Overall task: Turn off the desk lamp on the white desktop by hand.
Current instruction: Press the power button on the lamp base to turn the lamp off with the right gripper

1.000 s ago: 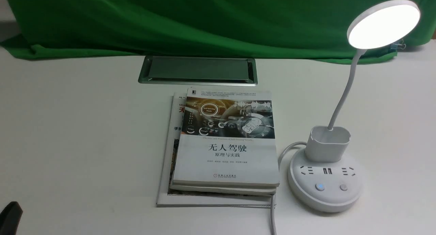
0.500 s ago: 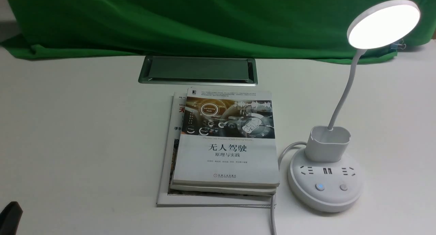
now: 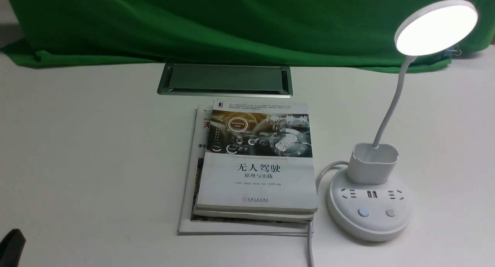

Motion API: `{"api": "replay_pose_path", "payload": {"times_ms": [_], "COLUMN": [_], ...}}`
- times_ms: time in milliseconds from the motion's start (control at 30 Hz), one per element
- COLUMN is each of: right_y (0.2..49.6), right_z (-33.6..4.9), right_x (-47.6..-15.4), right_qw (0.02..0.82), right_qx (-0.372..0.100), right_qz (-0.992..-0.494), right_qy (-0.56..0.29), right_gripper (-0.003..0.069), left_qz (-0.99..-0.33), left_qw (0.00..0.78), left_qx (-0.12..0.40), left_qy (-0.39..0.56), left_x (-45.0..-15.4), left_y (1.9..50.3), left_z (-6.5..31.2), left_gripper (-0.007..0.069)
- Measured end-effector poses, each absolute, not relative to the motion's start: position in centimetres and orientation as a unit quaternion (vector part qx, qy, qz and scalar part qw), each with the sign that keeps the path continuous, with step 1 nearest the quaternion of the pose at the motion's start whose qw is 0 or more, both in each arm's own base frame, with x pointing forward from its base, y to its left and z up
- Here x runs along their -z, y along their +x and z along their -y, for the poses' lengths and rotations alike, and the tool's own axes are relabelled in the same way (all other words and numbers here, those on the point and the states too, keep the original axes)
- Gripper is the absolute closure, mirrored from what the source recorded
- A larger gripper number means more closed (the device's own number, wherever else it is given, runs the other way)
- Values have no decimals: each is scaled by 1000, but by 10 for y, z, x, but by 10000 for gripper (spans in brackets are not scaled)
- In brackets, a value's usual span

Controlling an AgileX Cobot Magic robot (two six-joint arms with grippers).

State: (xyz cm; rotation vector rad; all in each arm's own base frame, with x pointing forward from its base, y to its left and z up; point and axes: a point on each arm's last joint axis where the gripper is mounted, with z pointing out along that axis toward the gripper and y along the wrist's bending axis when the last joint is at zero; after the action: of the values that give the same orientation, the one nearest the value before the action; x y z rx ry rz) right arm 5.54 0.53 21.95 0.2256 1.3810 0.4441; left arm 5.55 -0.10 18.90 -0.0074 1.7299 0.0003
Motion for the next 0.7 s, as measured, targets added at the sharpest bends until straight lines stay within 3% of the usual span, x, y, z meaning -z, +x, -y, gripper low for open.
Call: {"api": "replay_pose_path", "payload": {"times_ms": [67, 200, 433, 567, 700], "right_y": [56, 57, 69, 97, 133], "right_z": [-5, -9, -25, -33, -42], "right_x": [-218, -218, -296, -313, -306], "right_qw": [732, 684, 538, 388, 278], "right_qx": [-223, -227, -165, -101, -61], "right_qz": [-632, -683, -826, -912, -952], "right_qy": [121, 121, -35, -90, -112], "right_gripper": [628, 629, 628, 628, 628], "left_qz": [-761, -761, -761, -761, -761], "left_qw": [649, 649, 649, 649, 649], "left_qx": [0, 0, 0, 0, 0], "left_qy": [-3, -3, -3, -3, -3], "left_x": [-189, -189, -189, -189, -189], "left_y": [55, 55, 55, 55, 55], "left_z": [1, 1, 1, 1, 1], "left_gripper": [384, 384, 384, 384, 384]}}
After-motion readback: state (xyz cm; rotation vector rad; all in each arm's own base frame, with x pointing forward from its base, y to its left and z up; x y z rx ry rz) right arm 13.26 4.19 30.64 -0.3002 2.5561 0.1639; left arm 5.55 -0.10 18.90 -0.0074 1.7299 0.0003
